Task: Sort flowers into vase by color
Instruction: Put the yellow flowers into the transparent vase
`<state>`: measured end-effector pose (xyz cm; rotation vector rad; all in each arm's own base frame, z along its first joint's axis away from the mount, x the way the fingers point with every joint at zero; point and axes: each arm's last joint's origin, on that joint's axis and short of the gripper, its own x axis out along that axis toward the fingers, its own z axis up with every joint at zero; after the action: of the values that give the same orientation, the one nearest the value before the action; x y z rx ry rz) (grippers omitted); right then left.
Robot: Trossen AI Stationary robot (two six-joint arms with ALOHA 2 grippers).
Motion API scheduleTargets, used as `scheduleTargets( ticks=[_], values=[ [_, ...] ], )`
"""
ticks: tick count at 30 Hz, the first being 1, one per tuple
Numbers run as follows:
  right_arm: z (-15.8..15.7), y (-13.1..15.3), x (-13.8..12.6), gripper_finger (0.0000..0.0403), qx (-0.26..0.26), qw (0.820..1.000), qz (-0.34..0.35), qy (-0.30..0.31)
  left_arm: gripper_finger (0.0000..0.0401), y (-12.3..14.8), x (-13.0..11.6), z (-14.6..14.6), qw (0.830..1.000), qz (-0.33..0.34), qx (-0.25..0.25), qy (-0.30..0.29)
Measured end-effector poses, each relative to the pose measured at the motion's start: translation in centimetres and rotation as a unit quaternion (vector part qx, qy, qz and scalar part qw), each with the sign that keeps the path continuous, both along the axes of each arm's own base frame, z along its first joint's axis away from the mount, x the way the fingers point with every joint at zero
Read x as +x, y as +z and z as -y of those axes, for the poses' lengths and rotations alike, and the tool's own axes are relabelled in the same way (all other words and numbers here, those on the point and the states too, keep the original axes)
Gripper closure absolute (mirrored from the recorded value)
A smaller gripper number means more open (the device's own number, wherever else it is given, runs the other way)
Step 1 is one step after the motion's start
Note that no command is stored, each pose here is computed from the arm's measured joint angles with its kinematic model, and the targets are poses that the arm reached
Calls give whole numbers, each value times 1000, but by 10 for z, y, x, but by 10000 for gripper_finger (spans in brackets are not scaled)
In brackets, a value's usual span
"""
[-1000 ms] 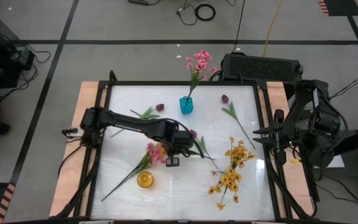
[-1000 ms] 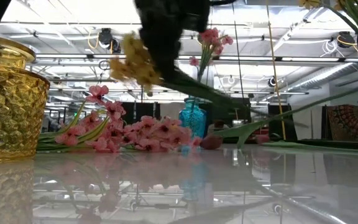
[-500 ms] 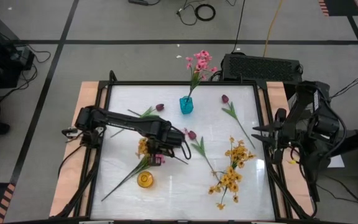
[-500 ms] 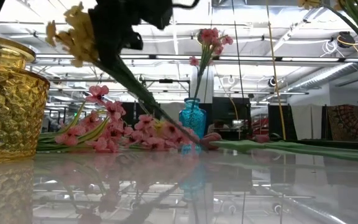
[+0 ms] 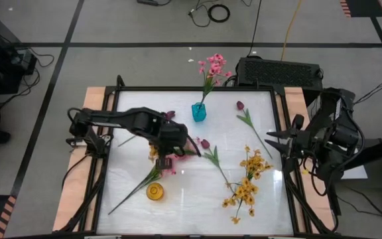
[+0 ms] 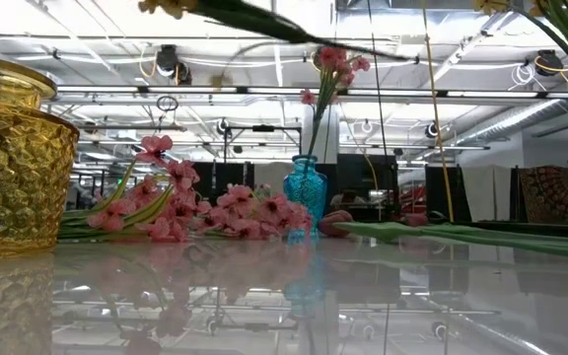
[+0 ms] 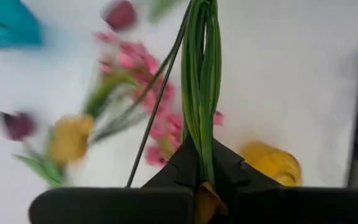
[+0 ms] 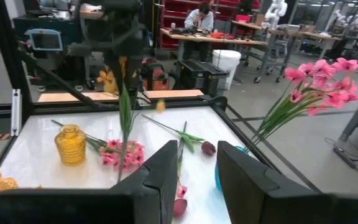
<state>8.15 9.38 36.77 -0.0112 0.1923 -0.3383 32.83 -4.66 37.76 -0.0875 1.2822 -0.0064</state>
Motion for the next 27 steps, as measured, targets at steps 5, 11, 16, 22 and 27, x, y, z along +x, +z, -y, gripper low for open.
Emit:
scheduleTargets(
  ticks=[5, 11, 16, 22, 27],
  values=[
    [0, 2, 3, 298, 11, 1000, 11, -14, 383, 21, -2, -6, 995, 53, 80, 16],
    [-12, 14, 19, 298, -1, 995, 67, -72, 383, 29, 9, -8, 982, 122, 143, -12],
    [-23, 34, 48, 298, -65, 996, 40, -46, 383, 36, 19, -7, 969, 180, 166, -22],
    [-9, 47, 75, 298, -87, 994, 31, 56, 383, 40, 24, -7, 962, 213, 168, -19],
    [9, 43, 104, 280, -75, 996, 17, 43, 383, 43, 27, -7, 960, 234, 156, -3]
  ],
)
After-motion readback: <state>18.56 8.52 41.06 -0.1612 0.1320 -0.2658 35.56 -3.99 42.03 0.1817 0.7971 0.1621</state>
